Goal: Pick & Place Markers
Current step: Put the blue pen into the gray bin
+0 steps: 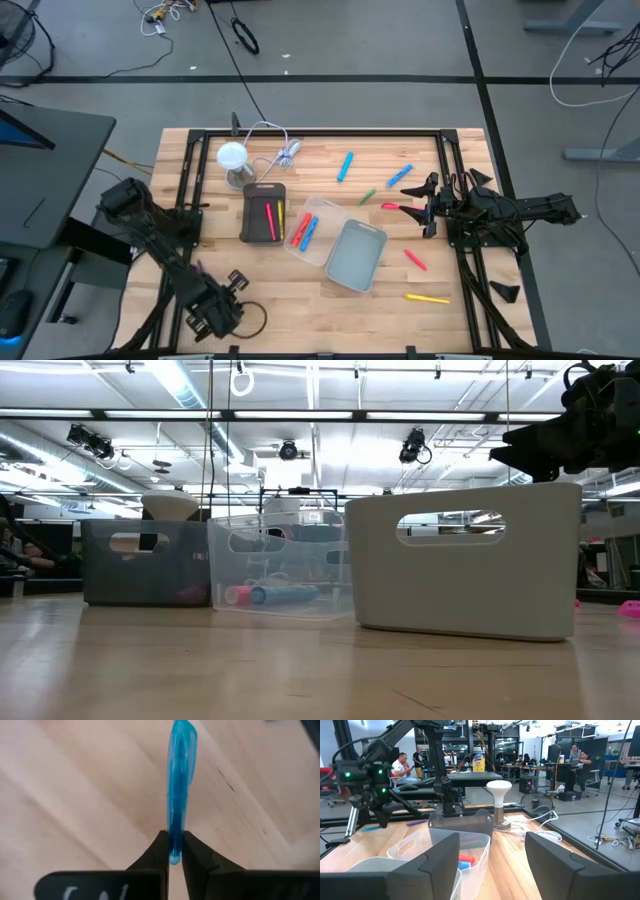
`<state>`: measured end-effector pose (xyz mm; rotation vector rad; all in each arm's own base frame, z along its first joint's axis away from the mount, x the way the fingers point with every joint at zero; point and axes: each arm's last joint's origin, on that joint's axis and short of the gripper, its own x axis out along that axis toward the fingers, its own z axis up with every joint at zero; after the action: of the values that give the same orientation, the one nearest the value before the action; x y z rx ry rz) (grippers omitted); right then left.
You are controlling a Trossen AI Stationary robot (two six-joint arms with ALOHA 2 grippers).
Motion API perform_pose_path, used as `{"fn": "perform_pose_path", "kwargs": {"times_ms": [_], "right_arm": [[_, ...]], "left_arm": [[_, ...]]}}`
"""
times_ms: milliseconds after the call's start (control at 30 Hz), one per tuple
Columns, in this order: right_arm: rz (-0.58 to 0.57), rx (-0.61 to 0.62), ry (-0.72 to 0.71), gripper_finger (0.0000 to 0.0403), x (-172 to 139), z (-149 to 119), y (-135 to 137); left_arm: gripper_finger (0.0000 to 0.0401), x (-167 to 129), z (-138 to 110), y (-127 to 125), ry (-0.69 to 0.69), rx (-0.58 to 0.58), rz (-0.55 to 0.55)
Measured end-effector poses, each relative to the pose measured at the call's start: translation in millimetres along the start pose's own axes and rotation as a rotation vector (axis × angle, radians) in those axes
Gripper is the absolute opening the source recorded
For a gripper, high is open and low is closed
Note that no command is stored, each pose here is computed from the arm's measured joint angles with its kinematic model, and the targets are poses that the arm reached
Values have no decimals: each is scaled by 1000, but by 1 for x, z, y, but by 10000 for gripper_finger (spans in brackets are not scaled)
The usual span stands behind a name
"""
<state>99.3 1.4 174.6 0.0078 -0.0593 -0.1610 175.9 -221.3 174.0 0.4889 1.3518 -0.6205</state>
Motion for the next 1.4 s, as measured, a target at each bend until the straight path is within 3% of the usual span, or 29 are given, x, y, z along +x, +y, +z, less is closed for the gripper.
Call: {"fn": "perform_pose_path", "kwargs": {"times_ms": [367, 600, 1033, 1167, 1400], "right_arm": [[0, 0, 0, 229, 0, 0, 0], [0, 0, 0, 229, 0, 0, 0], [0, 18, -62, 229, 0, 6, 0], [5, 105, -152, 229, -1, 15, 0], [10, 150, -316, 229, -5, 31, -1]], "left_arm": [[31, -38, 2, 64, -180, -339, 12], [30, -49, 10, 103, -365, -526, -32], [29, -68, 23, 156, -703, -686, 3], [30, -77, 28, 167, -832, -699, 39], [29, -93, 33, 183, -1031, -749, 114]]}}
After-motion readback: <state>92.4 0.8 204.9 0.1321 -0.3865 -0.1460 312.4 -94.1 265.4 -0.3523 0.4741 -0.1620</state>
